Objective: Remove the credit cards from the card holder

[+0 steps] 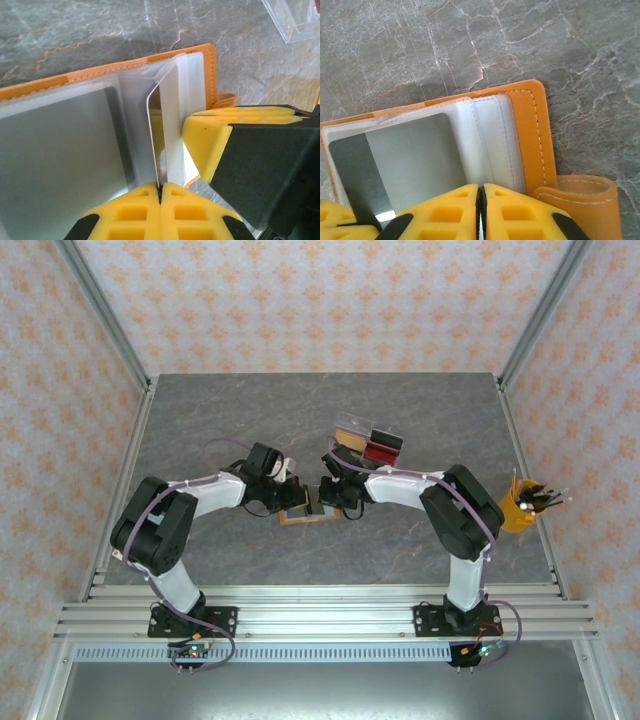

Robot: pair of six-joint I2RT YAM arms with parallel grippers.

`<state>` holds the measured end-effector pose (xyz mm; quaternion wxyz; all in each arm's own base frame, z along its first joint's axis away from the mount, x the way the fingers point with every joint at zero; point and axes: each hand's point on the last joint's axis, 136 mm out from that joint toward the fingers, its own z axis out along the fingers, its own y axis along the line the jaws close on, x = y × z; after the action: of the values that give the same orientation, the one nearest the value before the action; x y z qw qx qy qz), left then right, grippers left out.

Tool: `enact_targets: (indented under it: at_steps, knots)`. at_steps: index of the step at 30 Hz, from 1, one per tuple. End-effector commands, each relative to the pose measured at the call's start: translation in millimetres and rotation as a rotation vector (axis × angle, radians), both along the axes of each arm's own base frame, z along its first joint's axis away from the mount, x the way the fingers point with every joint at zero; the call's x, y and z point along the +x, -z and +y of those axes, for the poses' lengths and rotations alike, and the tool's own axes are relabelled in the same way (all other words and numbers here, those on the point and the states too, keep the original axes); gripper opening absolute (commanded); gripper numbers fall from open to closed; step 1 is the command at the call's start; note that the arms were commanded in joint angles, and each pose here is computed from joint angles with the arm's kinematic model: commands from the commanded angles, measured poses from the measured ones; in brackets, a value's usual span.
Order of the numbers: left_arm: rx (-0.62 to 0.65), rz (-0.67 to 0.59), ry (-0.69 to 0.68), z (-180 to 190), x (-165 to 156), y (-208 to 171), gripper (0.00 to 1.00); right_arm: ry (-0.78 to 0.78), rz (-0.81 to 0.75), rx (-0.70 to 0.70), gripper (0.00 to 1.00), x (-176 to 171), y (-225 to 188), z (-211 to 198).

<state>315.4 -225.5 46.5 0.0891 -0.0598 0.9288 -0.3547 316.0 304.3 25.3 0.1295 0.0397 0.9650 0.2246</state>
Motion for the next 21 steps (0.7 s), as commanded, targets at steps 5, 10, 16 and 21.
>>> enact_targets:
  at_steps: [5, 10, 16, 21]
  knots:
    - [0.074, -0.027, 0.023, 28, -6, -30, 0.0, 0.014, 0.079, -0.155, 0.12, -19, 27, -29]
    - [0.097, -0.07, -0.002, 44, -4, -59, 0.0, -0.021, 0.025, -0.063, 0.15, -11, -1, -12]
    - [0.029, -0.169, -0.055, 44, 4, -105, 0.0, -0.064, -0.103, 0.132, 0.26, 0, -73, 9]
    - [-0.132, -0.256, -0.097, 30, 15, -148, 0.0, -0.035, -0.144, 0.382, 0.49, 7, -125, 5]
